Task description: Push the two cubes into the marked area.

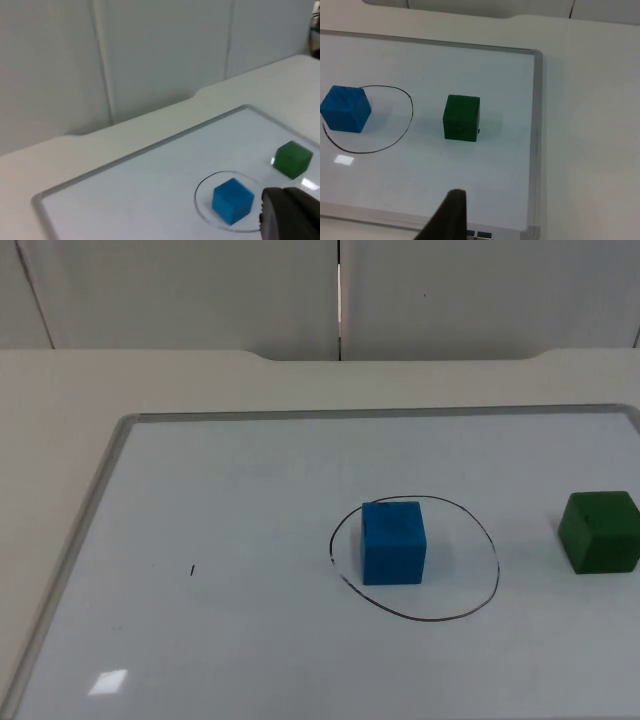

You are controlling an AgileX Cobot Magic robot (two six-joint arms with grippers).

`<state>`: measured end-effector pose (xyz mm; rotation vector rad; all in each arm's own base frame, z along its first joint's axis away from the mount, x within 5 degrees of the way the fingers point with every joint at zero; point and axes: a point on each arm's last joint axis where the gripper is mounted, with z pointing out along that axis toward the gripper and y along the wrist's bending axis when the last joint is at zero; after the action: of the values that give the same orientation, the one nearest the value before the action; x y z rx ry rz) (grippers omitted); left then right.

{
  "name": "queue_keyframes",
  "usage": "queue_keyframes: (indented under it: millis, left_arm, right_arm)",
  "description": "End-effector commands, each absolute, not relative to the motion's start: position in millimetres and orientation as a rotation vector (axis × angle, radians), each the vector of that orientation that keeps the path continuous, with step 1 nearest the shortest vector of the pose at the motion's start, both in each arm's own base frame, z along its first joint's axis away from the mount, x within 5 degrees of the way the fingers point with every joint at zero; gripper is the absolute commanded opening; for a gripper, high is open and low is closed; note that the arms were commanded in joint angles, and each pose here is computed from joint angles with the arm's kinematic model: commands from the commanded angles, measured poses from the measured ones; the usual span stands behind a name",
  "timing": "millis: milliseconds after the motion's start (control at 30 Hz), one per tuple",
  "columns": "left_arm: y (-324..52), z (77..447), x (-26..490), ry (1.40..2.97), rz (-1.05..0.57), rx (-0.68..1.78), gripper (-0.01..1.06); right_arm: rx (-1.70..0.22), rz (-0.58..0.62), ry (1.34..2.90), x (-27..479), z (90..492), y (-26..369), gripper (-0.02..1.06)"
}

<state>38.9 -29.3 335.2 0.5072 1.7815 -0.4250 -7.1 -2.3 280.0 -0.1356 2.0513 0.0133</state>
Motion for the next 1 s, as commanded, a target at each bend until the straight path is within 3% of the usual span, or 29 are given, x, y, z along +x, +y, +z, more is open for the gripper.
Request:
queue_keyframes:
  millis: [0, 367, 967]
  left_arm:
    - [-19, 330, 26, 1.801, -0.413, 0.456, 0.00]
    - [4, 312, -15, 1.820, -0.402, 0.456, 0.00]
    - [2, 276, -6, 2.019, -0.332, 0.505, 0.00]
  right_arm:
    - [-0.131, 0.011, 2.041, -7, 280, -2, 1.05]
    - [-0.131, 0.011, 2.041, -7, 280, -2, 1.05]
    - [-0.131, 0.011, 2.041, -7, 280, -2, 1.05]
